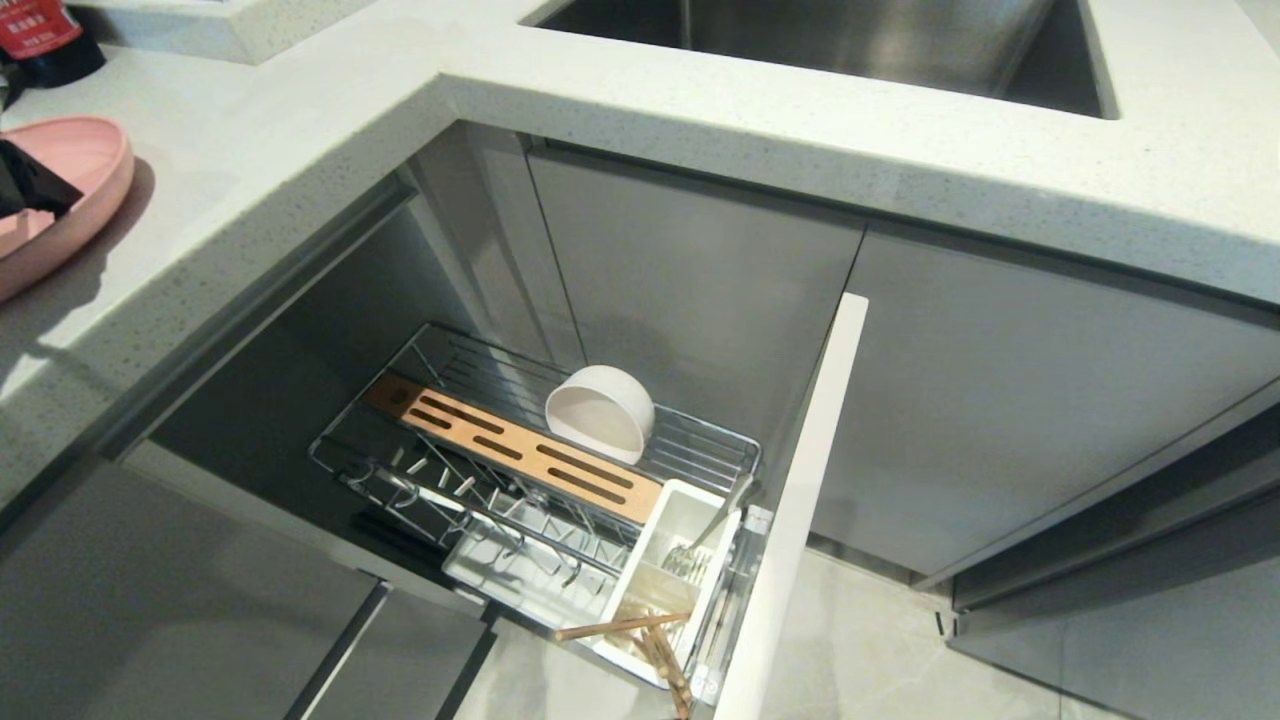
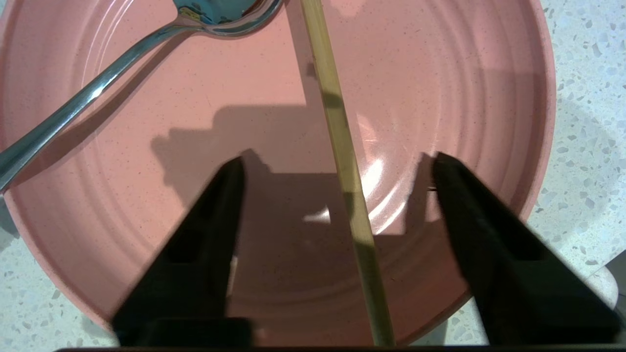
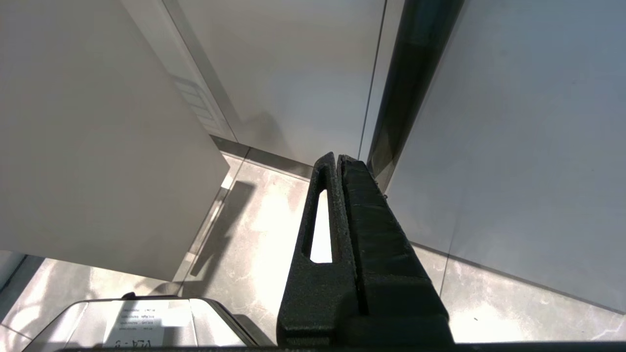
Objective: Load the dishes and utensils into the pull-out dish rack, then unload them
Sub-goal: Pick up the chopsticks and place it in the cupboard
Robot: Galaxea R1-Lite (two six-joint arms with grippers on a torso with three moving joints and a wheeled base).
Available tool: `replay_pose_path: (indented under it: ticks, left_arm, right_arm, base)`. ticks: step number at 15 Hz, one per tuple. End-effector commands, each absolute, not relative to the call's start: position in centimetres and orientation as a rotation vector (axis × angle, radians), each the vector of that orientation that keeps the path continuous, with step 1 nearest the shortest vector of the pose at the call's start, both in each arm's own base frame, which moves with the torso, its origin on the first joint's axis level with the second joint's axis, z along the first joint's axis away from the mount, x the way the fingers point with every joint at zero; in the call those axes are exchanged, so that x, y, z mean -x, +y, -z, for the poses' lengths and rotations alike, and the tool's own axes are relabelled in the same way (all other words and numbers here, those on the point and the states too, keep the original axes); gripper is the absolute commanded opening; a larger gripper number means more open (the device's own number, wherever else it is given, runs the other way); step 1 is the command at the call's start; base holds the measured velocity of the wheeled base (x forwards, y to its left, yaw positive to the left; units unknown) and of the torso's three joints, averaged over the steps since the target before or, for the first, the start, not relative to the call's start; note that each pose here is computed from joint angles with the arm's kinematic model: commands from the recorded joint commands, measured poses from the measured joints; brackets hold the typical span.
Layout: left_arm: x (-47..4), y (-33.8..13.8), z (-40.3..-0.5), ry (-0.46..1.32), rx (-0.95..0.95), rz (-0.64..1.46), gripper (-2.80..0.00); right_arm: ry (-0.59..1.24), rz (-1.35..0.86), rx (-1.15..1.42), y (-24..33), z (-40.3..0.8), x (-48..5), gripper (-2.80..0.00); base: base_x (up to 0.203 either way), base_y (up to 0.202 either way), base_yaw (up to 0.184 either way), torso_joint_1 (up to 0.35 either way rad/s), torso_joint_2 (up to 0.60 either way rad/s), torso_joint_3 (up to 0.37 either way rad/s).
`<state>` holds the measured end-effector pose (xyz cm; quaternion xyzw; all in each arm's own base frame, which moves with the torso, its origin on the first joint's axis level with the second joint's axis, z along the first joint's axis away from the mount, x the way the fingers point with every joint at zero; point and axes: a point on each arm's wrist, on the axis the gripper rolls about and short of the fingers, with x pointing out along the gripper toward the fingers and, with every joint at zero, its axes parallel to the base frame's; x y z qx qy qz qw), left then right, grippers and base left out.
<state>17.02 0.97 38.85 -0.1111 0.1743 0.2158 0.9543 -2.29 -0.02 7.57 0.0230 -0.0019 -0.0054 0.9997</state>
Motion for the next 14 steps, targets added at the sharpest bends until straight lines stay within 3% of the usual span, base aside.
replay_pose_path:
  ticks: [1, 14]
  left_arm:
    - [-17.1, 0.9, -38.8, 0.360, 0.225, -0.440, -2.80]
    - [-15.2, 0.9, -39.8, 0.301, 0.237, -0.434, -2.80]
  right_arm:
    - [-0.003, 0.011, -0.046, 0.0, -7.6, 2.3, -2.80]
    - [-0.003, 0.011, -0.046, 0.0, -7.6, 2.3, -2.80]
  base:
    - [0.000, 0.000, 0.000, 0.000, 0.00, 0.000]
    - [0.000, 0.000, 0.000, 0.000, 0.00, 0.000]
